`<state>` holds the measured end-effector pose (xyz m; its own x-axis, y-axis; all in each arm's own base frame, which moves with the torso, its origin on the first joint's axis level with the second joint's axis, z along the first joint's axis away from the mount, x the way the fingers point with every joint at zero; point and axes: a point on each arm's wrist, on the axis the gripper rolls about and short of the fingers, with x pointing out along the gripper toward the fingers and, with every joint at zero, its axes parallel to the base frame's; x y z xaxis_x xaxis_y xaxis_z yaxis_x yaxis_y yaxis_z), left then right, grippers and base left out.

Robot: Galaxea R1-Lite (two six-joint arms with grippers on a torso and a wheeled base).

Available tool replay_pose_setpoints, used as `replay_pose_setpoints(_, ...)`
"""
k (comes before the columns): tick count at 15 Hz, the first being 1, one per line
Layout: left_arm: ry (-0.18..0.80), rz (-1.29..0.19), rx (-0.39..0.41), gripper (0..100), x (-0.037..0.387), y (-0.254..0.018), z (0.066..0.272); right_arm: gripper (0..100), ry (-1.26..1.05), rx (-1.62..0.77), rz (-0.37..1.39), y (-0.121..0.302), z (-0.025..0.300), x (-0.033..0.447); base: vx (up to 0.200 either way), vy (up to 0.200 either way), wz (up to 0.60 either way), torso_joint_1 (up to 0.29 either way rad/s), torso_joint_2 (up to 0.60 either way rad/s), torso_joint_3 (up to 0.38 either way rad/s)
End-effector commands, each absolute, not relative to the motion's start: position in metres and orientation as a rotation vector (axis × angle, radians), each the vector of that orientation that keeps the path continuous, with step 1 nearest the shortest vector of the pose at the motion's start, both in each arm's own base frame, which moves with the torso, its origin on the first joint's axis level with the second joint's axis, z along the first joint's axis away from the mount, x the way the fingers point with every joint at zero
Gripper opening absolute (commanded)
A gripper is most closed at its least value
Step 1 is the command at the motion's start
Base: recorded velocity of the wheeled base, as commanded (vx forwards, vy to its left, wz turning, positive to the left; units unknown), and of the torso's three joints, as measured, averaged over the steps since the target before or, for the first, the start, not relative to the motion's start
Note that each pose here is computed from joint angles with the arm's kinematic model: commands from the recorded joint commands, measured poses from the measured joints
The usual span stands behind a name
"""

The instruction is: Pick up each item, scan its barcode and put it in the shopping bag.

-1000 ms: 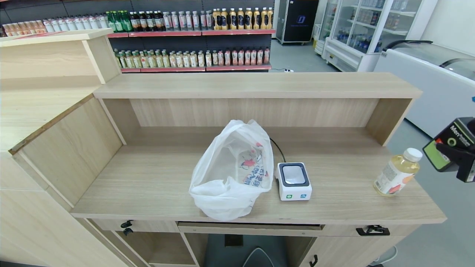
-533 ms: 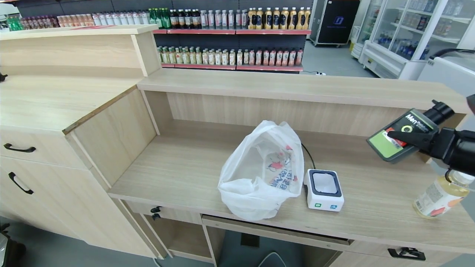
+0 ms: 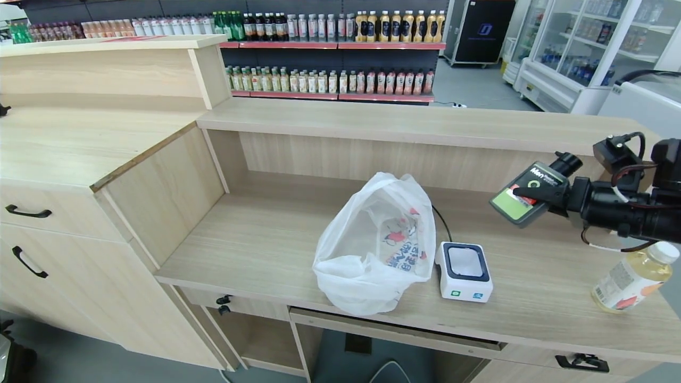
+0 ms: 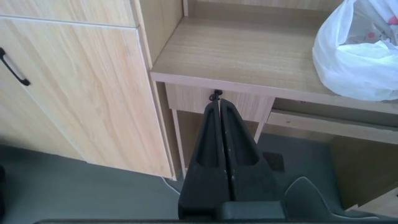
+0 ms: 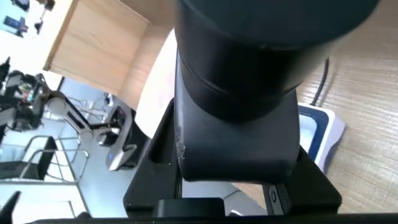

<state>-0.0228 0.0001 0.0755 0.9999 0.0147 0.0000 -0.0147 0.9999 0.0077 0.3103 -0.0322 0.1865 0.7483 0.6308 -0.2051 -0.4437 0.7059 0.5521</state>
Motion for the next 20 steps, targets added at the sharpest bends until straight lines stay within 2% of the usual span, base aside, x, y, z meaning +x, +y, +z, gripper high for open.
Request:
replay_pose_setpoints(1, 0.000, 0.015, 0.008, 0, -0.023, 0.000, 0.075, 0, 0.474, 0.479, 0.638, -0.034, 0.150, 0.335, 0.000, 0.000, 0.00, 0.000, 0.00, 0.000)
replay_pose_setpoints(4, 0.000, 0.015, 0.008, 0, -0.023, 0.000, 0.075, 0, 0.528, 0.397, 0.659, -0.029, 0.113, 0.350, 0.000, 0.000, 0.00, 0.000, 0.00, 0.000)
replay_pose_setpoints(6, 0.000, 0.015, 0.008, 0, -0.023, 0.000, 0.075, 0, 0.548, 0.376, 0.665, -0.030, 0.101, 0.352, 0.000, 0.000, 0.00, 0.000, 0.00, 0.000)
replay_pose_setpoints(12, 0.000, 0.015, 0.008, 0, -0.023, 0.000, 0.075, 0, 0.527, 0.364, 0.792, -0.019, 0.104, 0.356, 0.000, 0.000, 0.00, 0.000, 0.00, 0.000)
replay_pose_setpoints(20, 0.000, 0.015, 0.008, 0, -0.023, 0.000, 0.075, 0, 0.497, 0.258, 0.891, 0.000, 0.085, 0.382, 0.000, 0.000, 0.00, 0.000, 0.00, 0.000)
